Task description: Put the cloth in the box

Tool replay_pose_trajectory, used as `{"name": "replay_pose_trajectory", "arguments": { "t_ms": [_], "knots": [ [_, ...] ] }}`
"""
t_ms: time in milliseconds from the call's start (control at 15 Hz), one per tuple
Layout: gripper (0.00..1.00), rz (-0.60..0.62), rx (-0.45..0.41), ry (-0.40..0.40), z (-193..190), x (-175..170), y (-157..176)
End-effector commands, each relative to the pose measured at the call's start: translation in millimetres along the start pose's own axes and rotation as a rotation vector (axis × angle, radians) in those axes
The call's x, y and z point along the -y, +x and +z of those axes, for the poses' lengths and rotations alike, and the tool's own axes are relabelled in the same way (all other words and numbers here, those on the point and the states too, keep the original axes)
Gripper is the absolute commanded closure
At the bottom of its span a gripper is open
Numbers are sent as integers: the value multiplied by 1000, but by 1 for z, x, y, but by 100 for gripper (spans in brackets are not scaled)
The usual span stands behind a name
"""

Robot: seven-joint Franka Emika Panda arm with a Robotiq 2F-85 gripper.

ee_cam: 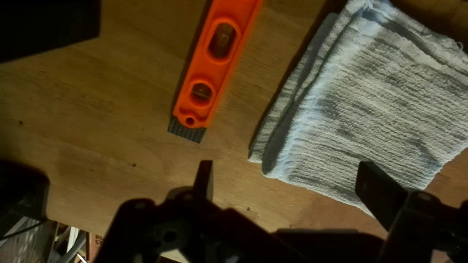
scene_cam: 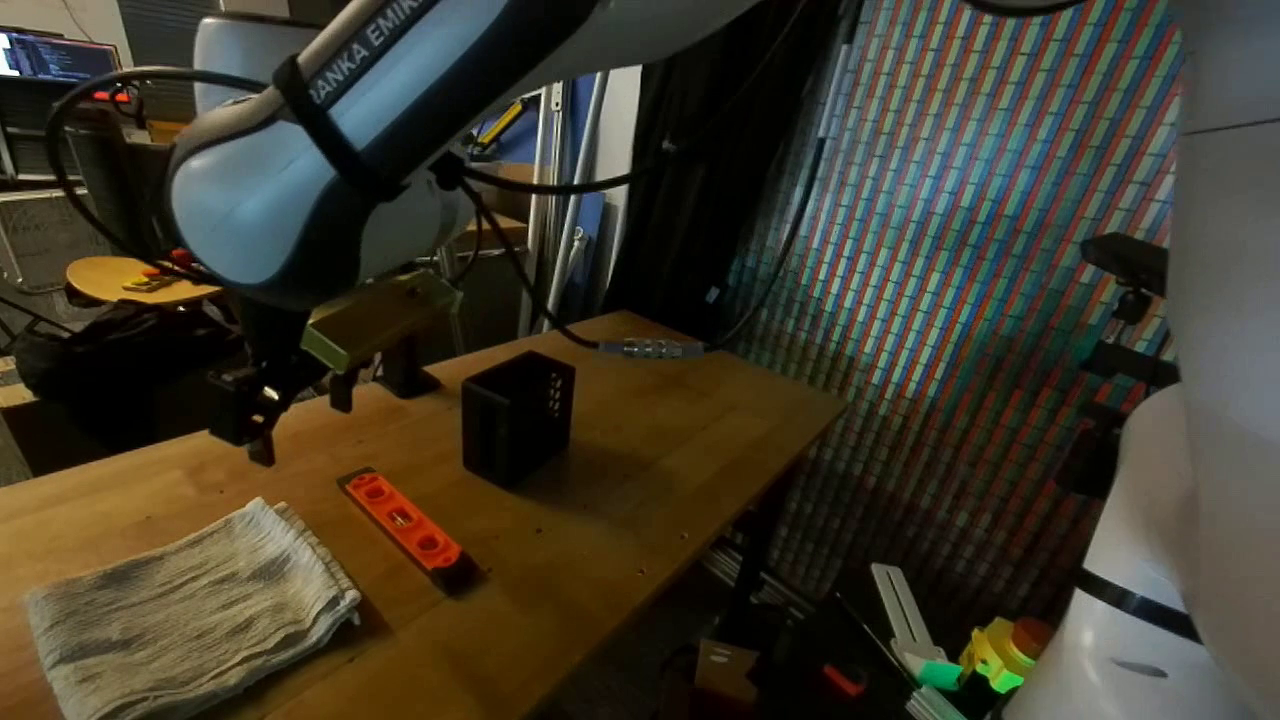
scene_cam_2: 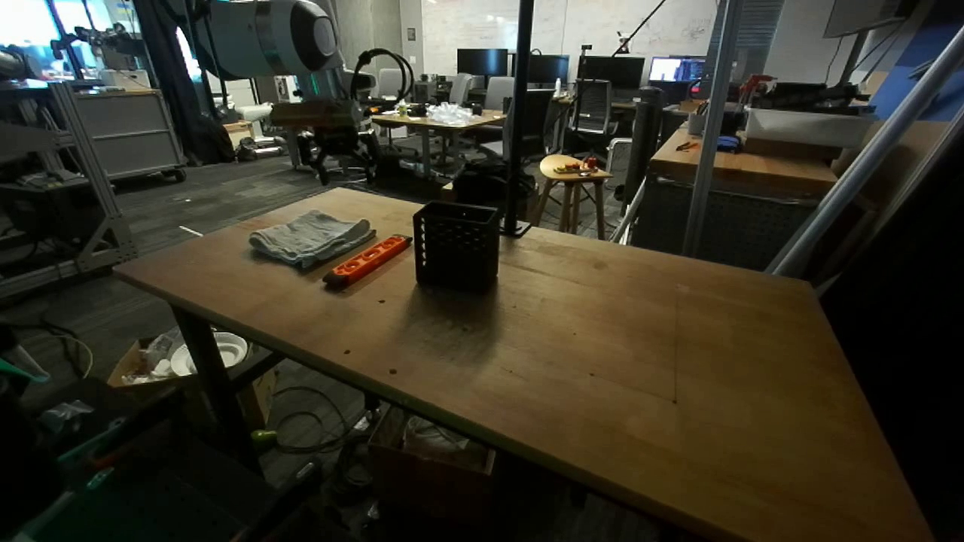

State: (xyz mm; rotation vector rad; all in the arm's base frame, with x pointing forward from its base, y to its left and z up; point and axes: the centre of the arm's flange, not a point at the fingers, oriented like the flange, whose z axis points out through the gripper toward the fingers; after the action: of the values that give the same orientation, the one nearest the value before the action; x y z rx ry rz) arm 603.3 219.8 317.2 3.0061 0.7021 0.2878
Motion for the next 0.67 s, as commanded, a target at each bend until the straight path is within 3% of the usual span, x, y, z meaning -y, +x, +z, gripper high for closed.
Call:
{"name": "replay_pose_trajectory", "arguments": {
  "t_ms": [0, 600],
  "knots": [
    [0, -46, 12, 6, 21, 25, 37],
    [0, -106, 69, 70, 84, 88, 51]
  ]
}}
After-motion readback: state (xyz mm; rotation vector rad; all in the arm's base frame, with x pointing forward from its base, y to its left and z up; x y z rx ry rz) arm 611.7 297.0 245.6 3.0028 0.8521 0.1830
